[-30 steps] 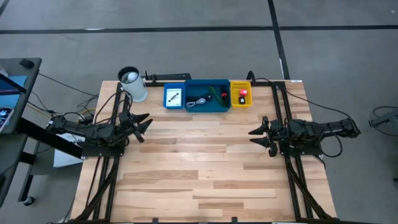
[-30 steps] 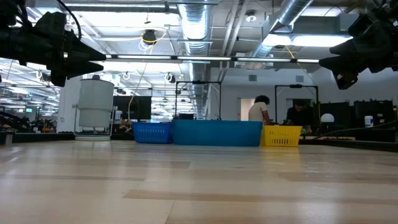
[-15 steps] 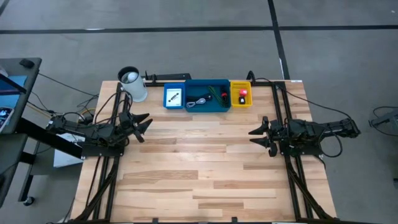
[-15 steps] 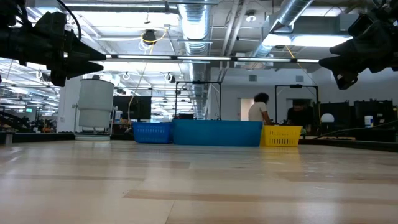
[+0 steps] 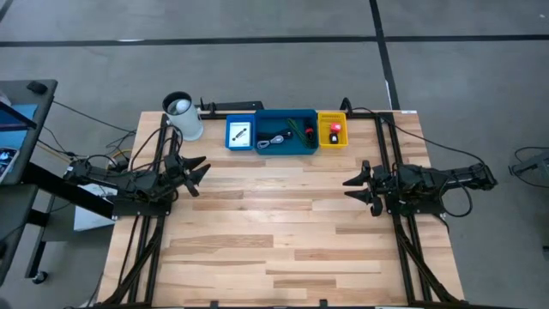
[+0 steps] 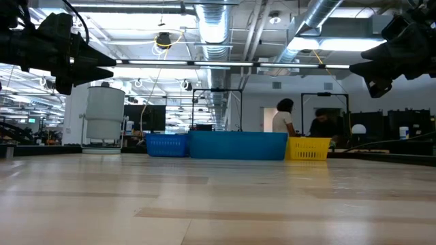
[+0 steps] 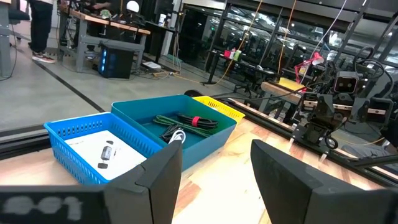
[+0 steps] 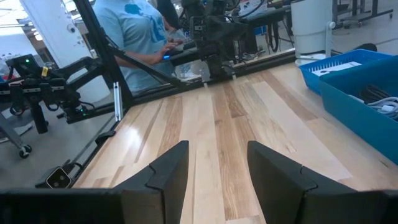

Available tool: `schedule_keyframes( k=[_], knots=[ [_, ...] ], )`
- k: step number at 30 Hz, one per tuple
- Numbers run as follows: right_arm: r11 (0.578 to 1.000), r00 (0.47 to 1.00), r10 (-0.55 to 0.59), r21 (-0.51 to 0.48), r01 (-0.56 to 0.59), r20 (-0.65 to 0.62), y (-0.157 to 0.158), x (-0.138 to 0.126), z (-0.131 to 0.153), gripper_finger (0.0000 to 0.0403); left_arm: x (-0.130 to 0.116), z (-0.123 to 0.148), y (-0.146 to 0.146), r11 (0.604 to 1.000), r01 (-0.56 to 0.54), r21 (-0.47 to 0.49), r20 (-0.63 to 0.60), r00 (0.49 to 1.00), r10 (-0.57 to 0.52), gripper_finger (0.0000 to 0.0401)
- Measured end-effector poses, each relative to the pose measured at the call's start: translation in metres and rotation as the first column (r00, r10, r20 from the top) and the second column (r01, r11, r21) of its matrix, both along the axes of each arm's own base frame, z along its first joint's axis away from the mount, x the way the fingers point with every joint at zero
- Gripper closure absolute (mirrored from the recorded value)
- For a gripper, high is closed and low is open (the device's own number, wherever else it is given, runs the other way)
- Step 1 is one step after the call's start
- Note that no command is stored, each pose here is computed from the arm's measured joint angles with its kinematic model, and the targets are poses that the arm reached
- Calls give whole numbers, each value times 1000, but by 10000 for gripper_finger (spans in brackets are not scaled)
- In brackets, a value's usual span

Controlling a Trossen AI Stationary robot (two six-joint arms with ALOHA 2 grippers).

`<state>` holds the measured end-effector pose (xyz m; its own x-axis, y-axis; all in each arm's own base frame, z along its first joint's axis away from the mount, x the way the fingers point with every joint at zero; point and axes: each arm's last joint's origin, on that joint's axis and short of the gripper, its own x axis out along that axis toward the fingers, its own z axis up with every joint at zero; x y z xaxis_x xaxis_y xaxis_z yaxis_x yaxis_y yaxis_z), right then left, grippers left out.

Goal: Pick and place items into bin
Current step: Return to Home Position

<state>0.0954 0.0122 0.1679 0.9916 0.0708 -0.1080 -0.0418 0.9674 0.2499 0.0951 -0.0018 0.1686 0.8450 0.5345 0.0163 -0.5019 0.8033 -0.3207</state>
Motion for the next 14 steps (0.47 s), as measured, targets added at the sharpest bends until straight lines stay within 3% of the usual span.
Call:
schedule_keyframes(
  k=[14],
  knots=[
    [1000,1000,0,0,0,0,0,0,0,242,0,0,0,1000,0,0,0,1000,0,220]
  ],
)
